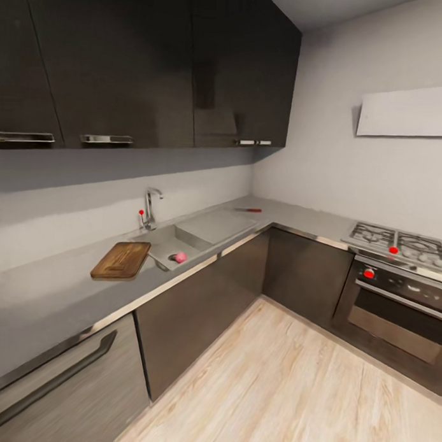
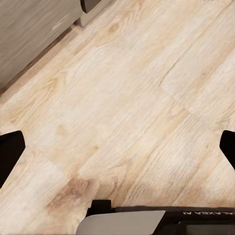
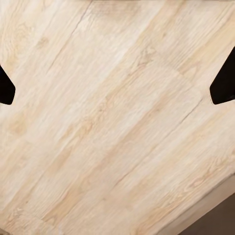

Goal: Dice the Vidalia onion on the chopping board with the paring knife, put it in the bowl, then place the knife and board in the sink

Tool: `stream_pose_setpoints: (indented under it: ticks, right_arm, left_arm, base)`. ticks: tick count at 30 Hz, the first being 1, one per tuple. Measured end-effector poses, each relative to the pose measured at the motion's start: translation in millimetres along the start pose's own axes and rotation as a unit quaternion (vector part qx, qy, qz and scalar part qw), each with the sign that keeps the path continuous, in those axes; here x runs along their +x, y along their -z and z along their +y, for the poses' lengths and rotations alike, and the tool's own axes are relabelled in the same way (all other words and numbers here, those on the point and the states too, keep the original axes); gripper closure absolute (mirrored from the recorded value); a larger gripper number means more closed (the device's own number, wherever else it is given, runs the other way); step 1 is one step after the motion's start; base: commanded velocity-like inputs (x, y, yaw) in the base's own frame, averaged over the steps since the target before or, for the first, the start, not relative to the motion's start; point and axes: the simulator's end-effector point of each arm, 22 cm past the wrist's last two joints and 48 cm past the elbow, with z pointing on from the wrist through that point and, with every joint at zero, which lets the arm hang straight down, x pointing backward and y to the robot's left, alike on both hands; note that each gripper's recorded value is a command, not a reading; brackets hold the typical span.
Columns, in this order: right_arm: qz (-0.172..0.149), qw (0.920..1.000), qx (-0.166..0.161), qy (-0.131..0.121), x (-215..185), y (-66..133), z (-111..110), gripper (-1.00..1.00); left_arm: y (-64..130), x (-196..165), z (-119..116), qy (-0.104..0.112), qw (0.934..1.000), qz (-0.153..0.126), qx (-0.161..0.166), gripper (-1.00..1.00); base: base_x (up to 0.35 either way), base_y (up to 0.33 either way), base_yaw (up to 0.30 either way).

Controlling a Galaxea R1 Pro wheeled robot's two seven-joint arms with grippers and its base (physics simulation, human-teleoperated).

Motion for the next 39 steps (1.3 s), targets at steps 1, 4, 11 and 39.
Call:
stream_pose_setpoints:
  ticks: [1, 4, 11, 39]
  right_arm:
    - [0.000, 1.0000, 0.000, 0.000, -0.6, 1.0, 0.4, -1.00]
    - [0.000, 1.0000, 0.000, 0.000, -2.7, 4.0, 0.5, -1.00]
    - [0.001, 1.0000, 0.000, 0.000, -7.8, 10.8, 0.1, -1.00]
    - [0.001, 1.0000, 0.001, 0.000, -24.3, 36.7, -1.5, -1.00]
  left_arm:
    - [1.1, -0.6, 0.0, 0.000, 1.0000, 0.000, 0.000, -1.00]
    - [4.4, -2.3, 0.0, 0.000, 1.0000, 0.000, 0.000, -1.00]
    - [12.0, -6.4, 0.1, 0.000, 1.0000, 0.000, 0.000, -1.00]
    - [40.3, -18.2, -0.3, 0.001, 1.0000, 0.001, 0.000, -1.00]
  base:
    - [0.000, 0.000, 0.249]
    - [0.000, 0.000, 0.249]
    - [0.000, 0.000, 0.249]
    - [0.000, 0.000, 0.249]
